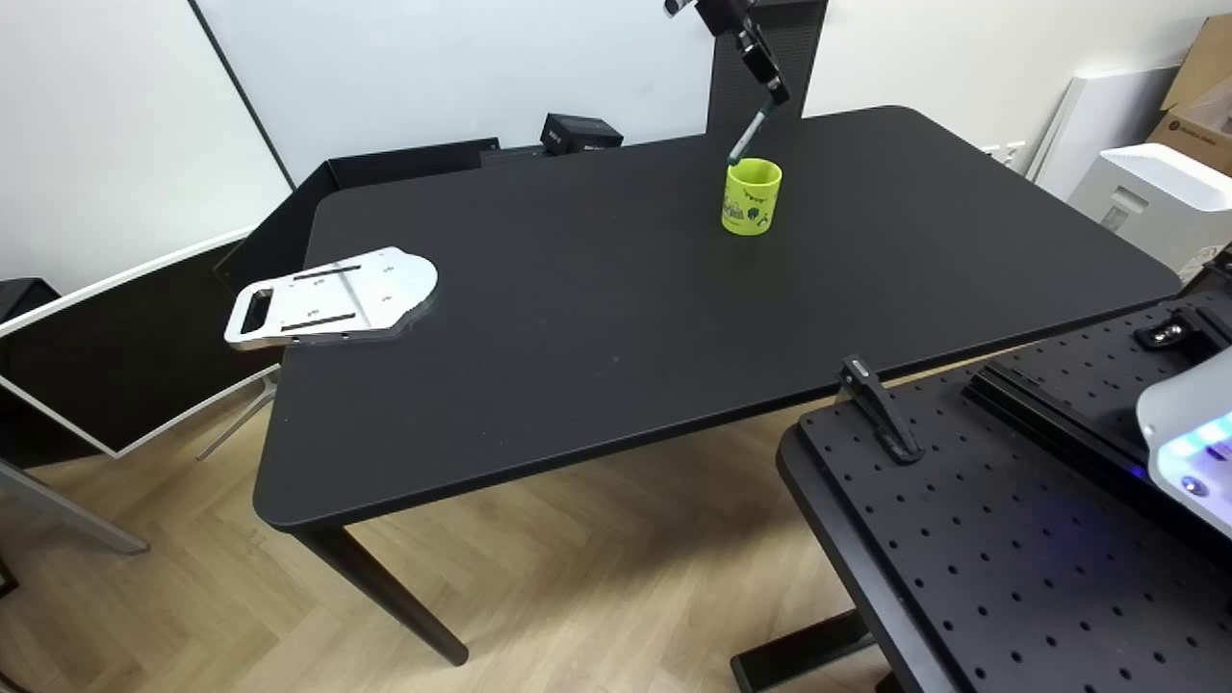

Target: Put the marker on the table

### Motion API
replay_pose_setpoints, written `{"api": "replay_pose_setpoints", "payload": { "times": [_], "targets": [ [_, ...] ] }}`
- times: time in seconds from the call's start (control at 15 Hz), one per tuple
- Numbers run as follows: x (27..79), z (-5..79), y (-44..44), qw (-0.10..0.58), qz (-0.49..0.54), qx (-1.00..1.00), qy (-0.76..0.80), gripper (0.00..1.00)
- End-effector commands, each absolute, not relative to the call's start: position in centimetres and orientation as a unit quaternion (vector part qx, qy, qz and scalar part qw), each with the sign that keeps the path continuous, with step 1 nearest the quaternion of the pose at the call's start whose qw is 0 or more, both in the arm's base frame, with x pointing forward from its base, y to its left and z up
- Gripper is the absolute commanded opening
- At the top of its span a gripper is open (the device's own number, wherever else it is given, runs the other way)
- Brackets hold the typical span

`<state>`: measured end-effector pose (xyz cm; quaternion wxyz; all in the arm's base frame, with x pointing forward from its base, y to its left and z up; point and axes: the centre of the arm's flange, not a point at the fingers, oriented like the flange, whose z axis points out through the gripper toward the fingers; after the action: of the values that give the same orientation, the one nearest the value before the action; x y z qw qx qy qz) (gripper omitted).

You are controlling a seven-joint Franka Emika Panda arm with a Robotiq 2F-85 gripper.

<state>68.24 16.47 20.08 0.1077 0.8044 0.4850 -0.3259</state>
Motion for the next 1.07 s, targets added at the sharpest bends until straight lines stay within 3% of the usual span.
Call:
{"api": "replay_pose_setpoints", "payload": {
  "times": [0.0, 1.0],
  "targets": [
    [69.8, 23.1, 16.9, 0.108, -0.339, 0.801, 0.482, 0.04],
    [63.4, 25.0, 12.8, 0.076, -0.324, 0.767, 0.549, 0.04]
  ]
}}
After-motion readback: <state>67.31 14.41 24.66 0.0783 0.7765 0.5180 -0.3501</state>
